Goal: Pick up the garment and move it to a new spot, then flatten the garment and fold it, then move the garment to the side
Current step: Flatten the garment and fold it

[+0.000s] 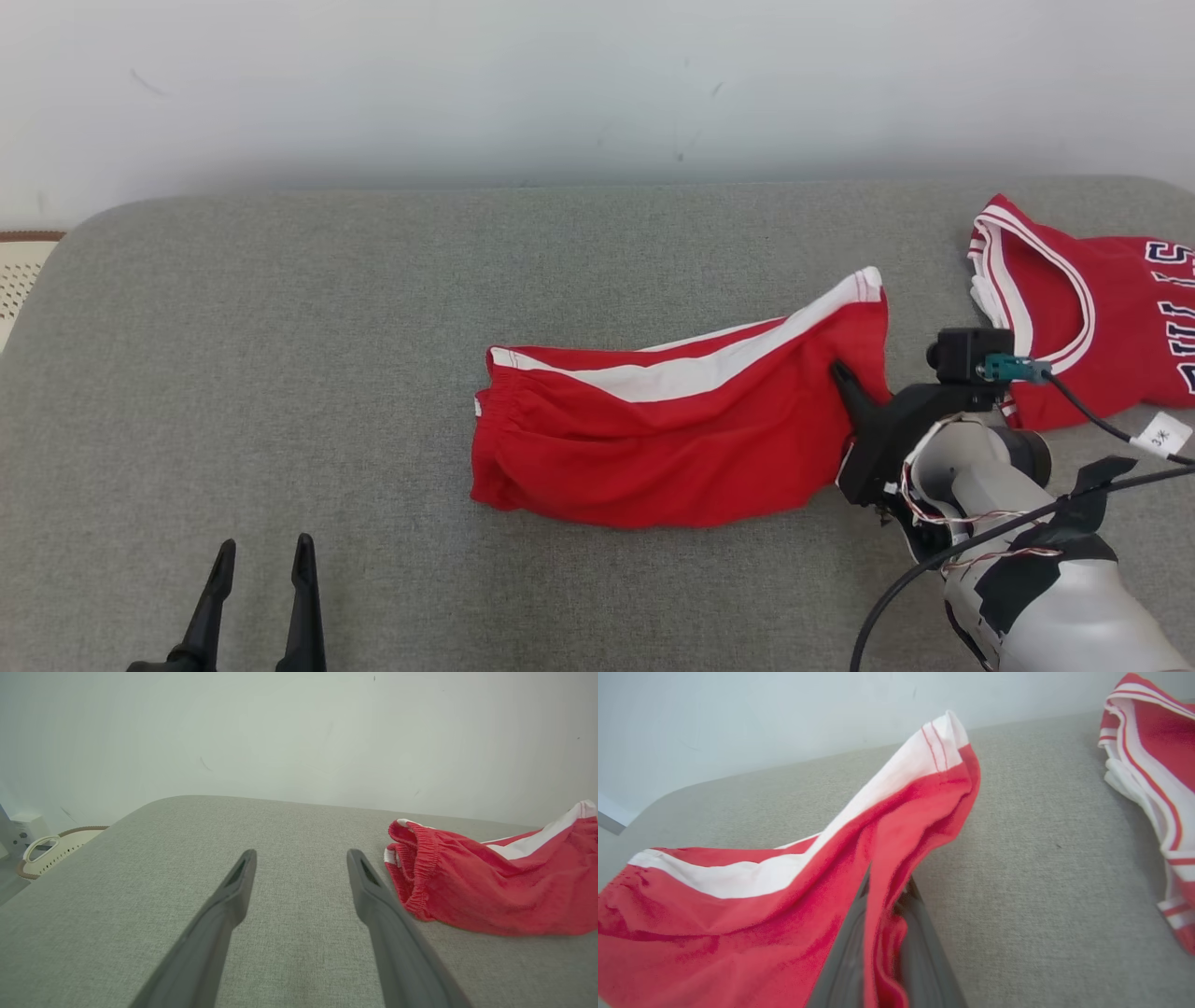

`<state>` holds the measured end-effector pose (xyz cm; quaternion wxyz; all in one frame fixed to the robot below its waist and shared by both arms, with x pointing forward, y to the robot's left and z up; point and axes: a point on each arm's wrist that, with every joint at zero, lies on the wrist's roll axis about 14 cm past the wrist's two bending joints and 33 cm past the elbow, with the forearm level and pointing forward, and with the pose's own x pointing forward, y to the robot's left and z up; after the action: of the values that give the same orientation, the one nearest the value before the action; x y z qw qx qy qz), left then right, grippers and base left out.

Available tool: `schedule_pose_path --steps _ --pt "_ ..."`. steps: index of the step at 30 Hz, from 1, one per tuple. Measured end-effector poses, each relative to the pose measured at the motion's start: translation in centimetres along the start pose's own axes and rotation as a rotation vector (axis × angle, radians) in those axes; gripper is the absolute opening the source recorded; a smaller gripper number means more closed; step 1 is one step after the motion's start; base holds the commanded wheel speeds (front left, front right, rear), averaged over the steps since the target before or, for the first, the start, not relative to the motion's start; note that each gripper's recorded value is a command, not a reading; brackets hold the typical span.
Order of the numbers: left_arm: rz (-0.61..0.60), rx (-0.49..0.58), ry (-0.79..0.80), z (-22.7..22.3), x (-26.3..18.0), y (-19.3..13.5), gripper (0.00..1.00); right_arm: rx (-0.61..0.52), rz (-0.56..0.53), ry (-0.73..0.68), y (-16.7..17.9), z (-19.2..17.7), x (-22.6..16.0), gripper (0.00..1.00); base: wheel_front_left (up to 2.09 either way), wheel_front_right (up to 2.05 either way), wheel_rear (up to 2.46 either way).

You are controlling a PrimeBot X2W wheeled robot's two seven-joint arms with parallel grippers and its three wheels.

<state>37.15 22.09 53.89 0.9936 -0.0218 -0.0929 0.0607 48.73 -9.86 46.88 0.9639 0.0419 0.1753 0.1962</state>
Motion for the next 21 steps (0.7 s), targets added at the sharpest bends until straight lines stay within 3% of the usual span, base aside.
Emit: schedule_pose_path --steps 7,14,21 --pt "-0.009 -0.008 0.002 -0.1 0.0 -0.4 1.00 0.098 0.159 -0.035 4.5 2.0 -0.2 0.00 0.00 0.00 0.00" --pt "0.006 -0.014 0.005 -0.1 -0.4 0.0 1.00 0.136 0.334 -0.017 10.2 2.4 -0.2 0.00 0.00 0.00 0.00" --pt "0.025 -0.017 0.011 -0.2 -0.7 0.4 1.00 0.139 0.431 0.004 13.9 2.5 0.4 0.00 0.00 0.00 0.00"
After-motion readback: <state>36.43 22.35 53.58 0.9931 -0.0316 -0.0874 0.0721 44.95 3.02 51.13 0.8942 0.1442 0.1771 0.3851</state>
